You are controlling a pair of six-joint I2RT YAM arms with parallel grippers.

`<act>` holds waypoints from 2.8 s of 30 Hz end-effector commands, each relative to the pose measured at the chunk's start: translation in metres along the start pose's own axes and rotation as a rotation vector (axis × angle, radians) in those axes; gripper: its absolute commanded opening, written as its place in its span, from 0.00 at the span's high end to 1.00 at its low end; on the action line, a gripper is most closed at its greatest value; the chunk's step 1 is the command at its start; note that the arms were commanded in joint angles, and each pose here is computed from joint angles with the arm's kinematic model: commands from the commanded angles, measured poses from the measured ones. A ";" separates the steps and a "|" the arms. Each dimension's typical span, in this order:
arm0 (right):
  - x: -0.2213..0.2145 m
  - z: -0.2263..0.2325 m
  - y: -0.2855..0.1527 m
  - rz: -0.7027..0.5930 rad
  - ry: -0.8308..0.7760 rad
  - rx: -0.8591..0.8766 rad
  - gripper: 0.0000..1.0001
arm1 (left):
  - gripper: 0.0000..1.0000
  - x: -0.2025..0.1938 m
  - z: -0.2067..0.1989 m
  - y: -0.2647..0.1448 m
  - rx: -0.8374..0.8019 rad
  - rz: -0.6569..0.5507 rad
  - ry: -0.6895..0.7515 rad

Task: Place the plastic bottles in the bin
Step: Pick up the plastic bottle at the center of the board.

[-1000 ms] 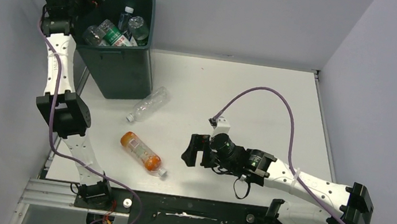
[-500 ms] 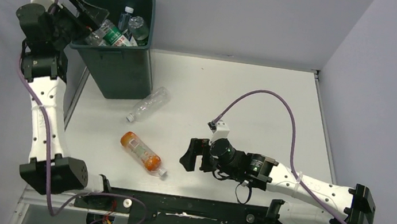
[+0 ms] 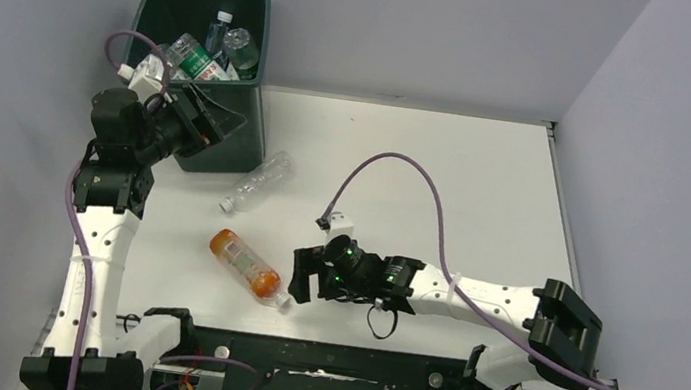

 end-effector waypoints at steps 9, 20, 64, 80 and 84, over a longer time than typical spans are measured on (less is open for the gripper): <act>0.013 0.035 0.046 0.033 -0.123 0.138 0.19 | 0.16 -0.050 0.003 -0.009 -0.022 0.119 0.041; 0.003 0.037 0.068 0.090 -0.204 0.159 0.27 | 0.16 -0.093 0.012 -0.009 -0.014 0.236 0.016; -0.005 0.028 0.009 -0.026 -0.159 0.029 0.73 | 0.16 -0.089 -0.012 0.009 -0.072 0.274 0.021; 0.024 -0.025 -0.043 -0.179 0.034 -0.123 0.73 | 0.16 -0.115 -0.053 0.042 -0.126 0.329 0.055; 0.032 -0.032 -0.053 -0.220 0.063 -0.127 0.73 | 0.16 -0.121 -0.058 0.045 -0.145 0.339 0.045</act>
Point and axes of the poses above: each gripper's point midway between its finger pads, its own y axis out along the fingers, its own z axis along the line the jaws close on, x = y × z, the point moved 10 cm from there along -y, back along the fingers, and after that the axes turned 6 degrees about y, right-handed, at the moved point
